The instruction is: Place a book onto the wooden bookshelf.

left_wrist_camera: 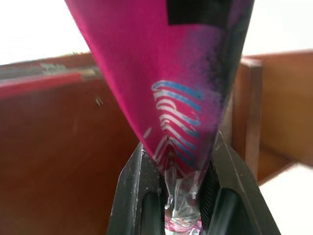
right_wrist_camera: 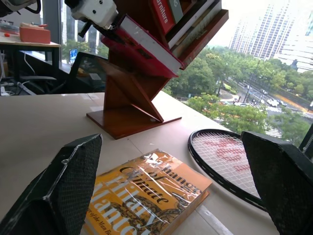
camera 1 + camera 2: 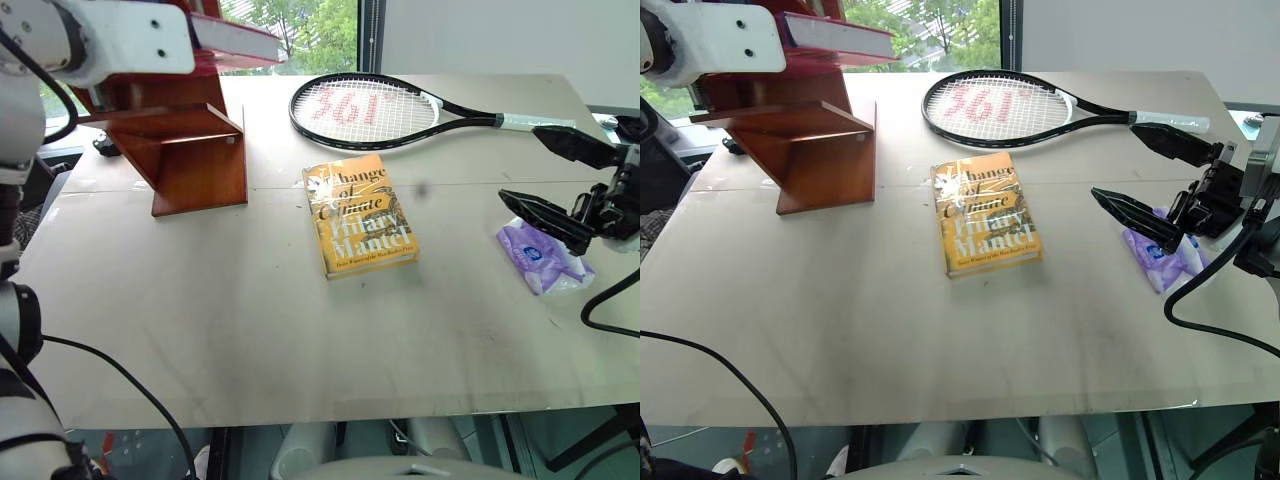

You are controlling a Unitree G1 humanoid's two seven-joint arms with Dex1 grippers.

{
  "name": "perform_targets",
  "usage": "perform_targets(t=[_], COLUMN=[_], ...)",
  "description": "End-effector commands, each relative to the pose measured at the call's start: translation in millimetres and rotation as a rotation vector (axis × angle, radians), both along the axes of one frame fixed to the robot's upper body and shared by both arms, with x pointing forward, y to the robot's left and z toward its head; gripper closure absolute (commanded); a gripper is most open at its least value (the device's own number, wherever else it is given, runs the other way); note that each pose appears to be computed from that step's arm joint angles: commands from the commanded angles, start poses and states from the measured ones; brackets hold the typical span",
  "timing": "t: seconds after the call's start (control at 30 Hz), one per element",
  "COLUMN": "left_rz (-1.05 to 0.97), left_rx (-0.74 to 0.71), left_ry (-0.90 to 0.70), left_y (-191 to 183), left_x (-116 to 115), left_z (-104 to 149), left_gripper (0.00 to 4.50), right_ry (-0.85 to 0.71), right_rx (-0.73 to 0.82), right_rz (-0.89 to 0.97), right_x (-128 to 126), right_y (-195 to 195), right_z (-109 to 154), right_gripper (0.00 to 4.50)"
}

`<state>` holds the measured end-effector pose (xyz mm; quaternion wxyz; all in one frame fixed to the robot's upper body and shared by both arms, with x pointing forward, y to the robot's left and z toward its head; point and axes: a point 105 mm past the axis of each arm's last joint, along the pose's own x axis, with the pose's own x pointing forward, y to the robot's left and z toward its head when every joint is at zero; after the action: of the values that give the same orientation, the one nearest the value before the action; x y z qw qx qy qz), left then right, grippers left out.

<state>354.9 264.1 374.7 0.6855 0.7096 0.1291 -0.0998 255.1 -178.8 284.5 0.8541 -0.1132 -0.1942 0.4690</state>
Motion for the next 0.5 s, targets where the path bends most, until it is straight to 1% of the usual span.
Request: perform_targets(t=[0.03, 0.1, 0.27, 0.4, 0.5], left_rz=[0.088, 0.123, 0.175, 0.156, 0.161], left_rx=[-0.05, -0.075, -0.066, -0.067, -0.041], left_ry=[-0.022, -0.007, 0.021, 0.072, 0.136], left_y=[10.0, 11.1, 8.2, -2.3, -2.5], left_x=[-6.9, -2.5, 13.1, 17.6, 14.3], left_z=[12.2, 5.4, -6.8, -15.1, -23.1], left_gripper=[4.24, 4.24, 4.24, 4.24, 4.24], right_ry=[-0.071, -0.08, -0.082, -0.085, -0.088], right_rx=[-0.012, -0.024, -0.011, 0.025, 0.044], right_rz=[0.006, 0.009, 0.047, 0.094, 0.104], right_x=[-5.3, -3.7, -3.4, -9.1, -10.1], right_y=[-0.6, -1.6, 0.5, 4.3, 5.7], right_z=[9.3, 10.8, 17.4, 25.7, 28.1], right_gripper=[0.0, 0.0, 0.0, 0.0, 0.0])
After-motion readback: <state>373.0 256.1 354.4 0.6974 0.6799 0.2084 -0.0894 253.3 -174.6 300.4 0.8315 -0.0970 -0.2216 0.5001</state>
